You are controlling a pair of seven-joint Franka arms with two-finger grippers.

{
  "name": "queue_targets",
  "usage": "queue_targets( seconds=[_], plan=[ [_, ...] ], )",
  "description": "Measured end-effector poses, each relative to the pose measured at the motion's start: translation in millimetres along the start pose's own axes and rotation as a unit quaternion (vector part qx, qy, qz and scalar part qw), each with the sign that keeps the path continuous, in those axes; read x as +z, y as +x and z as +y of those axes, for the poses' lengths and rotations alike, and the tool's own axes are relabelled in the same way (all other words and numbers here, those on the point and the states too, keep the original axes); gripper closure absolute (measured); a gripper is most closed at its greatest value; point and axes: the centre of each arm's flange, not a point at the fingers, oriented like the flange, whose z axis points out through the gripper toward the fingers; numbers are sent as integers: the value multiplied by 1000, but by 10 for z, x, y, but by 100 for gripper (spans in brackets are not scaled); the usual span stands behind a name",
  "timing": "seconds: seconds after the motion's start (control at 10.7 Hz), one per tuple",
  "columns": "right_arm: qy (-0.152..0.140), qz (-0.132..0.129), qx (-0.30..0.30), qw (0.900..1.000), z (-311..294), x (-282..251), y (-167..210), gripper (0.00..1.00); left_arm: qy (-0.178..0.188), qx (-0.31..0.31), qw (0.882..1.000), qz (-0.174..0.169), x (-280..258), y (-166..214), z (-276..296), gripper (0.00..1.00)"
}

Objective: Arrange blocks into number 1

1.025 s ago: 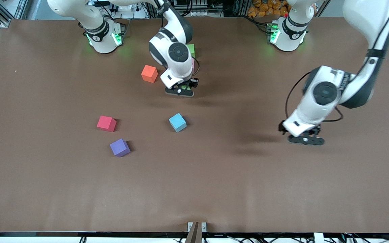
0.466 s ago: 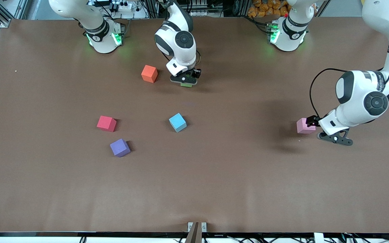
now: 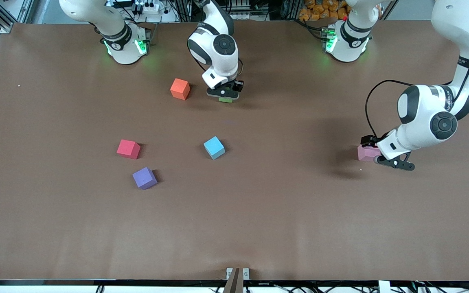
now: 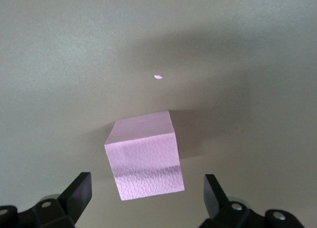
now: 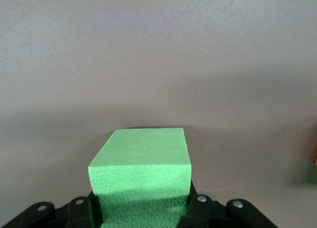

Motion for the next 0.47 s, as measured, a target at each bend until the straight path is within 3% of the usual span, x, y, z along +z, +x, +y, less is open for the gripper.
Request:
queue_targets(
  seconds=[0.47],
  plan=[
    [-4, -1, 1, 1000, -18, 31, -105, 40, -5, -67, 998, -20, 236, 7, 23, 0]
  ],
)
